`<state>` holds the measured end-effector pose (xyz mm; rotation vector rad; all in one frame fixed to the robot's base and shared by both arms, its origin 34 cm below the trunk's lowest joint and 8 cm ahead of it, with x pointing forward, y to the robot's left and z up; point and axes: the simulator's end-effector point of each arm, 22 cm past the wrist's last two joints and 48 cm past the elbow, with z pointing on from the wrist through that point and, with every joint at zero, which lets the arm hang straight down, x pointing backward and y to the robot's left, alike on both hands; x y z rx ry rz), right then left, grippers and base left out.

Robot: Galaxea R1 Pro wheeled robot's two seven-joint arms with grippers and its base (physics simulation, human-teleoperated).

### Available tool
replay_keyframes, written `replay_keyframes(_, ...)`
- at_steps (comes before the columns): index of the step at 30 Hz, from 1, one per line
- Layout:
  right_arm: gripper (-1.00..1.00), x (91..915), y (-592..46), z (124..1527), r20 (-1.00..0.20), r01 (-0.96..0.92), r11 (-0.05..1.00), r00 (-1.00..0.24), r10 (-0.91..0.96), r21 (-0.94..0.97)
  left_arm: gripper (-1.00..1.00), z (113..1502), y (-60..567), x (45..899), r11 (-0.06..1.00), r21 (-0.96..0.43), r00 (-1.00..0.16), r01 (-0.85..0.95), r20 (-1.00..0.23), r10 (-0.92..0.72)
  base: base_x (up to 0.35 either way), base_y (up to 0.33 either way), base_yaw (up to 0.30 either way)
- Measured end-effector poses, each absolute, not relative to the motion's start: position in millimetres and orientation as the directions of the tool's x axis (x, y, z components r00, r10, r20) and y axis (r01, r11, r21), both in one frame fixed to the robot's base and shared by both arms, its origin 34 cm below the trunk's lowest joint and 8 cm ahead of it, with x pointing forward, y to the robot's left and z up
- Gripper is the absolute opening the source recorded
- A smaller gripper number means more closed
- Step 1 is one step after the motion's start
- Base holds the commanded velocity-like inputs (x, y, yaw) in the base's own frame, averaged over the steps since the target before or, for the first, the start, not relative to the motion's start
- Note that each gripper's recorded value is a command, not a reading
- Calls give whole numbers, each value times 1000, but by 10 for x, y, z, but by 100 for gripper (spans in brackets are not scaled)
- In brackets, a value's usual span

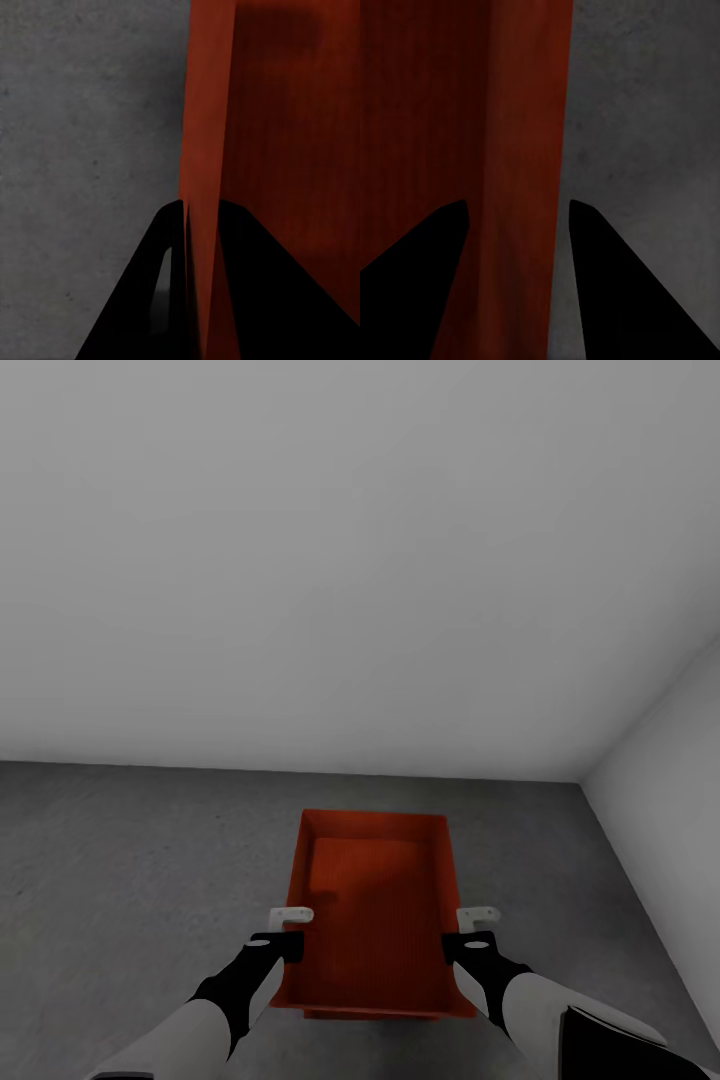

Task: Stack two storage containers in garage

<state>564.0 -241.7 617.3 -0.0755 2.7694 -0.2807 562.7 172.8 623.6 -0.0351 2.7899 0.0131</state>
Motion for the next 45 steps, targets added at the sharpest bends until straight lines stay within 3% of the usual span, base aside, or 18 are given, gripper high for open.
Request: replay_keyframes(45, -100, 5643, -2419, 6173, -343, -17, 979, -935, -87, -203, -100, 6237, 1726, 5629, 1000, 5, -938, -26, -345, -23, 0, 1, 0)
